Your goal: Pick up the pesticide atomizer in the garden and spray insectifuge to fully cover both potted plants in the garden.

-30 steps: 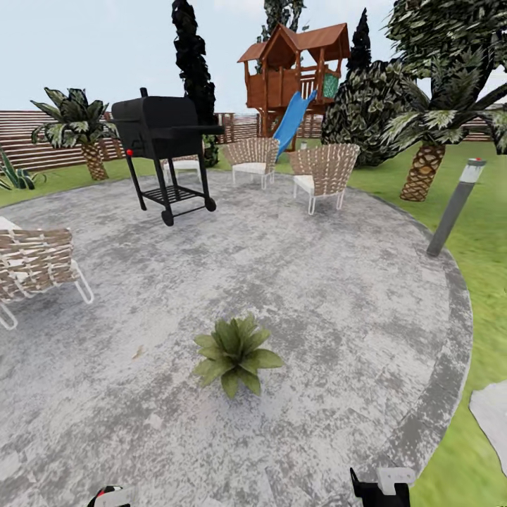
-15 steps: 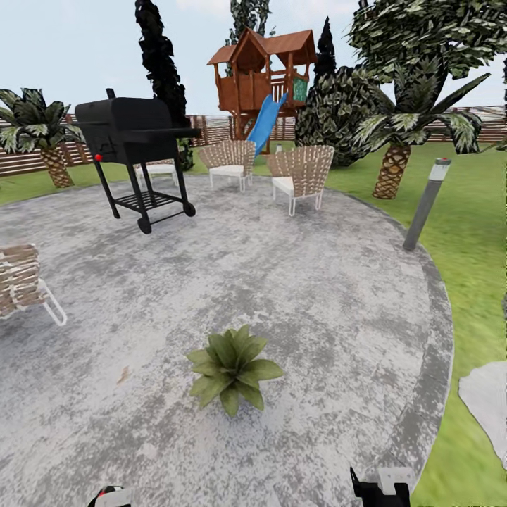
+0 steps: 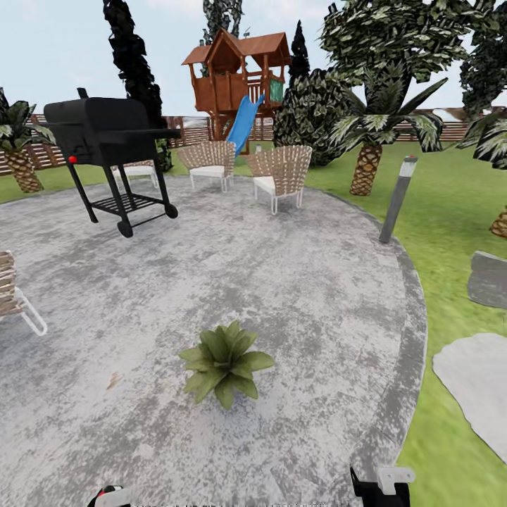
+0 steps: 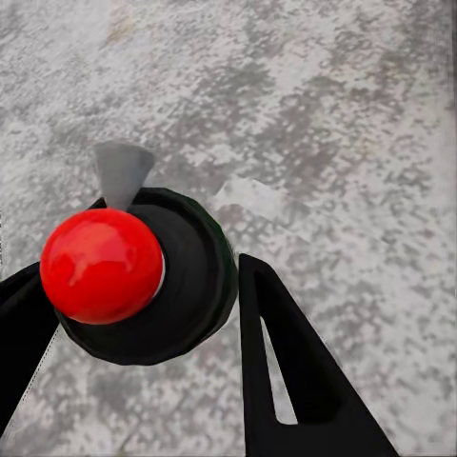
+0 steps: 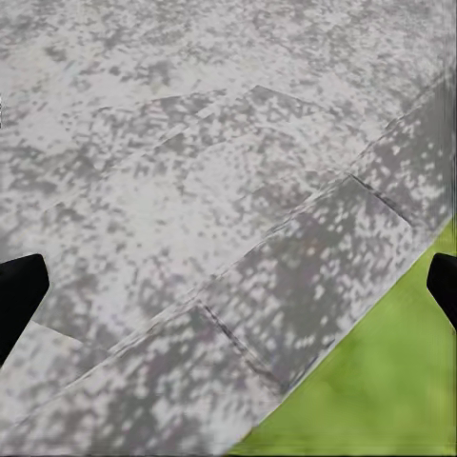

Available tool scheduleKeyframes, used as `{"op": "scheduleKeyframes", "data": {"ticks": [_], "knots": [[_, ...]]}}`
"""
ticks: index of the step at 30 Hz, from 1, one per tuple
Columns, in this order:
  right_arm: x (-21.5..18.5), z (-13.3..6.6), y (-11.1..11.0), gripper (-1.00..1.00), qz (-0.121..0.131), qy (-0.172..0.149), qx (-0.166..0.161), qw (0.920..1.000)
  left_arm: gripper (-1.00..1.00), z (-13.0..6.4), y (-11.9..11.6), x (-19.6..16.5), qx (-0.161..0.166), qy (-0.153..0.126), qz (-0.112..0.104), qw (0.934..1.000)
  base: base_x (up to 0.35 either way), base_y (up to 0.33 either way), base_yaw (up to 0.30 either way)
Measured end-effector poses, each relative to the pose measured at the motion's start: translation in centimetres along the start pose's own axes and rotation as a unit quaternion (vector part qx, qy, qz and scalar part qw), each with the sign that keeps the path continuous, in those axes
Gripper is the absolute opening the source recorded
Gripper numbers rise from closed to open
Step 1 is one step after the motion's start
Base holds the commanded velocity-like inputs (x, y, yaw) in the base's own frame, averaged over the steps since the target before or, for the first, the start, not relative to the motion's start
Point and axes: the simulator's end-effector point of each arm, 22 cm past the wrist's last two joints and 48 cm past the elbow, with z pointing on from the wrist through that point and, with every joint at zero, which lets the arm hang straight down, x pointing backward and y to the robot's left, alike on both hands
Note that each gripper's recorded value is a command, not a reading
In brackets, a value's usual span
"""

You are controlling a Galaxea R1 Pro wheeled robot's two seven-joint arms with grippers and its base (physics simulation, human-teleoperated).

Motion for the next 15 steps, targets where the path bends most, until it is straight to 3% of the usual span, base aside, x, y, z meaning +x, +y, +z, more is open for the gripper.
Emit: {"op": "scheduleKeyframes", "data": {"ticks": [5,8,9,11,12,13,14,15], "knots": [[-0.1,0.0,0.1,1.0,-0.003,-0.001,-0.003,1.0,-1.0,0.1,-1.0,-0.3,0.027,-0.004,0.011,0.9996,-0.089,0.149,-0.175],[-0.1,0.0,1.1,1.0,-0.03,-0.002,-0.023,0.9993,-1.0,-0.2,-4.7,-0.5,0.11,-0.004,0.037,0.9933,-0.013,0.023,-0.031],[-1.0,0.2,3.0,1.0,-0.085,-0.013,-0.061,0.9944,-1.0,-1.4,-8.5,0.1,0.209,0.002,0.071,0.9753,-0.002,0.004,-0.005],[-2.8,0.6,4.1,1.0,-0.119,-0.034,-0.081,0.989,-1.0,-2.0,-9.6,0.4,0.262,0.012,0.096,0.9603,-0.001,0.002,-0.002],[-4.7,1.0,5.6,1.0,-0.156,-0.053,-0.111,0.9801,-1.0,-1.8,-10.2,-0.3,0.309,0.024,0.135,0.9412,-0.001,0.001,-0.001],[-5.2,1.1,6.2,1.0,-0.167,-0.056,-0.123,0.9768,-1.0,-1.6,-10.4,-0.7,0.322,0.028,0.146,0.9349,0.0,0.0,0.0],[-5.7,1.1,7.3,1.0,-0.184,-0.055,-0.148,0.9703,-1.0,-1.4,-10.8,-1.3,0.346,0.036,0.164,0.9232,0.0,0.0,0.0],[-6.1,0.9,9.8,1.0,-0.214,-0.034,-0.211,0.9532,-1.0,-1.9,-12.4,-2.3,0.41,0.06,0.202,0.8875,0.0,0.0,0.0]]}}
